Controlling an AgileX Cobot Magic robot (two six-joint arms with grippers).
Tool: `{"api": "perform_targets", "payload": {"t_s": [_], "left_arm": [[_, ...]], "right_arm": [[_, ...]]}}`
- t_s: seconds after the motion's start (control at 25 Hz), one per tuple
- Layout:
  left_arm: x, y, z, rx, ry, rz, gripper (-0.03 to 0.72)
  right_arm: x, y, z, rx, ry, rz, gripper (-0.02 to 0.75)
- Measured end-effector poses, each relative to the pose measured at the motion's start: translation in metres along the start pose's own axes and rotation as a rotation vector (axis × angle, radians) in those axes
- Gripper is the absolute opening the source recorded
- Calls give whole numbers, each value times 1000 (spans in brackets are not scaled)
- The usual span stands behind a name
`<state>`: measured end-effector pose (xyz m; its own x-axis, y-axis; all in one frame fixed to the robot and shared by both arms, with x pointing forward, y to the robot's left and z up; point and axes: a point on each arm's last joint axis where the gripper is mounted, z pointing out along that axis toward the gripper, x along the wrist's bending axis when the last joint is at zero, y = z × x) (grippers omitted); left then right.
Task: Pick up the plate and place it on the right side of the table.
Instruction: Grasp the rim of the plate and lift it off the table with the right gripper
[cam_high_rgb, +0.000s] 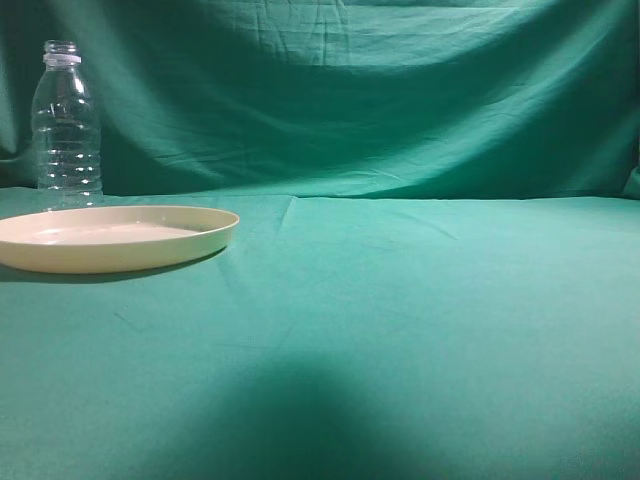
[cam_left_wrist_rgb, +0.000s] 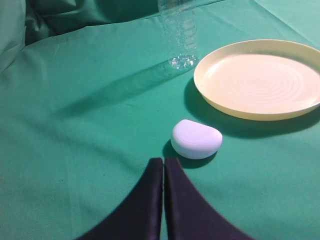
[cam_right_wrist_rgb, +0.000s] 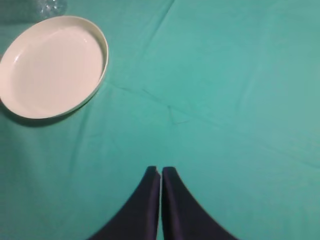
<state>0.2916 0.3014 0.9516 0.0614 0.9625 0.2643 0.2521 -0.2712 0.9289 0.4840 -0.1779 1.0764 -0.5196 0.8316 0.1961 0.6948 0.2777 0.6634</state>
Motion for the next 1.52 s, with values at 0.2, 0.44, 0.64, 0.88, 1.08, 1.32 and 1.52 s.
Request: {"api": "perform_targets", "payload": {"t_s": [0.2,0.44,0.64,0.88,1.08,1.32,1.52], "left_arm": [[0,0,0,0,0,0,0],[0,0,0,0,0,0,0],[0,0,0,0,0,0,0],[0,0,0,0,0,0,0],[0,0,0,0,0,0,0],[0,0,0,0,0,0,0],[0,0,0,0,0,0,0]], "right_arm": [[13,37,47,113,31,-21,0],[47,74,108,220,15,-152,0],[68,89,166,272,8,-191,0],[84,86,220,280,29,-234,118],[80,80,237,282,8,-254,410],[76,72,255,273,-3,-262,506],[71,67,269,266,-24,-286,532]]}}
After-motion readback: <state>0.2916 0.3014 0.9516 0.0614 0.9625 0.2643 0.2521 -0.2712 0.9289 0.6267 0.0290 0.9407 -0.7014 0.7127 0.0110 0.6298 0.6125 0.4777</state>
